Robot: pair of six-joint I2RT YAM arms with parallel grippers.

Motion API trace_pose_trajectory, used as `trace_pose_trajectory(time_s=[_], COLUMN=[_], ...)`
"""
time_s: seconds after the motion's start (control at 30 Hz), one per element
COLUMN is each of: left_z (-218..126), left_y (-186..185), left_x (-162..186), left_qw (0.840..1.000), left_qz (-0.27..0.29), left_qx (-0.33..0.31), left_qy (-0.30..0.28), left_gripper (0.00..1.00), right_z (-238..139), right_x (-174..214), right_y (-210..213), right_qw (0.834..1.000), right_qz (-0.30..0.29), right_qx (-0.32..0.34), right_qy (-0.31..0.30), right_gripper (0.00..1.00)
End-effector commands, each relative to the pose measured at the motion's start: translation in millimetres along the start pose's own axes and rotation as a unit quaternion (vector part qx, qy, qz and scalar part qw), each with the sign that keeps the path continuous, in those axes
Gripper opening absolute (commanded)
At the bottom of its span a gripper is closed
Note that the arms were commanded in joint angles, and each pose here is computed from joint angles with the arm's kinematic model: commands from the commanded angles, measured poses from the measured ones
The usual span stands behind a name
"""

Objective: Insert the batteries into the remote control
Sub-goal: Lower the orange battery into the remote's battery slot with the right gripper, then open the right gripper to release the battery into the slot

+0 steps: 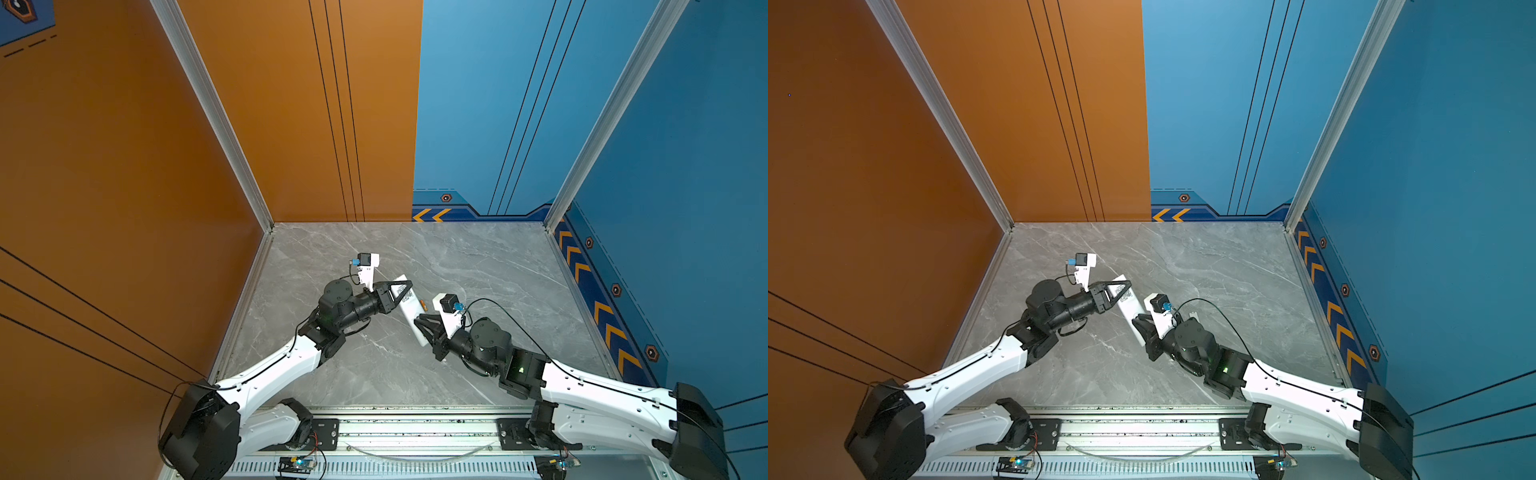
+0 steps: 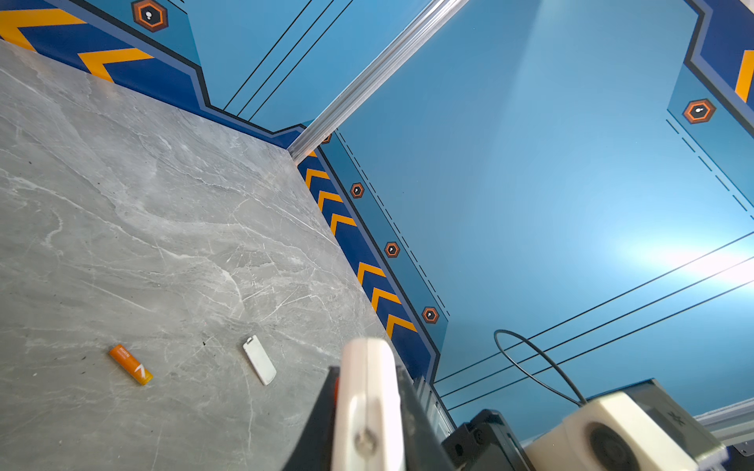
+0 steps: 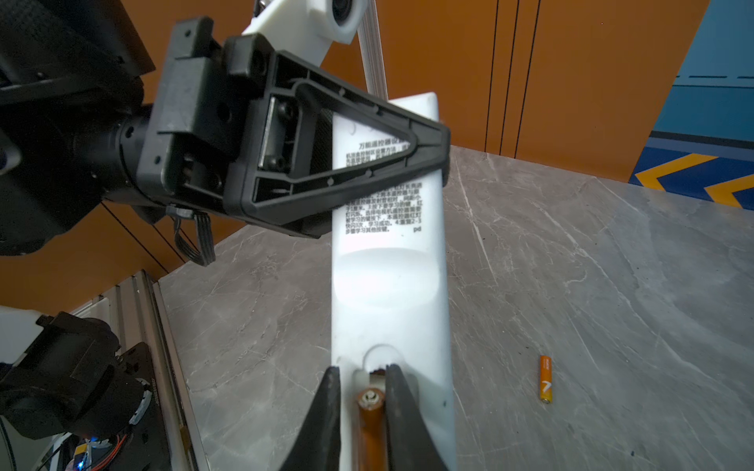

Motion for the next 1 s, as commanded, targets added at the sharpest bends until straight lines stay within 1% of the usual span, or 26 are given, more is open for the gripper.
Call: trace_pose_trajectory(time_s=[0.0,0.27,0.67,0.8,0.87,0.97], left_z=[2.6,1.3,6.9,8.6,9.4,9.5], left_y=[-23.6,-24.7,-25.3,-25.7,-26.0,-26.3], left_x=[-8.0,-6.1,-1.1,-1.2,-0.9,-1.9], left_qw=[0.999,0.998,0.997,0.996,0.995,0.994], left_qz=[0.019,0.02,0.019,0.018,0.017,0.016], left_qx=[0.05,0.055,0.07,0.077,0.081,0.087], left_qy=[-0.005,0.001,0.033,0.044,0.05,0.059], left_gripper=[0.0,0.0,0.0,0.0,0.0,0.0], right_z=[-4.1,-8.9,-24.9,-40.0,-48.7,-63.2], right_x=[-2.0,-9.8,-32.3,-42.2,-47.9,-57.1], right_y=[-1.0,-0.1,0.9,-3.1,-4.3,-6.8], right_qw=[1.0,1.0,0.999,0.998,0.997,0.994], right_qz=[-0.01,-0.018,-0.04,-0.049,-0.061,-0.1], right_qx=[0.008,0.005,0.005,0.018,0.021,0.029], right_qy=[-0.001,-0.006,-0.022,-0.042,-0.048,-0.041], right_gripper=[0.23,0.28,0.28,0.29,0.29,0.31])
Point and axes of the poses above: each gripper's point midway between its finger pads, its own z axis out along the fingers, its own y axis along the line the jaws close on, x = y × z, the point moved 7 cm from there along -z, back along the fingers, and after that the axes turned 3 degrees about -z, right-handed, at the moved point
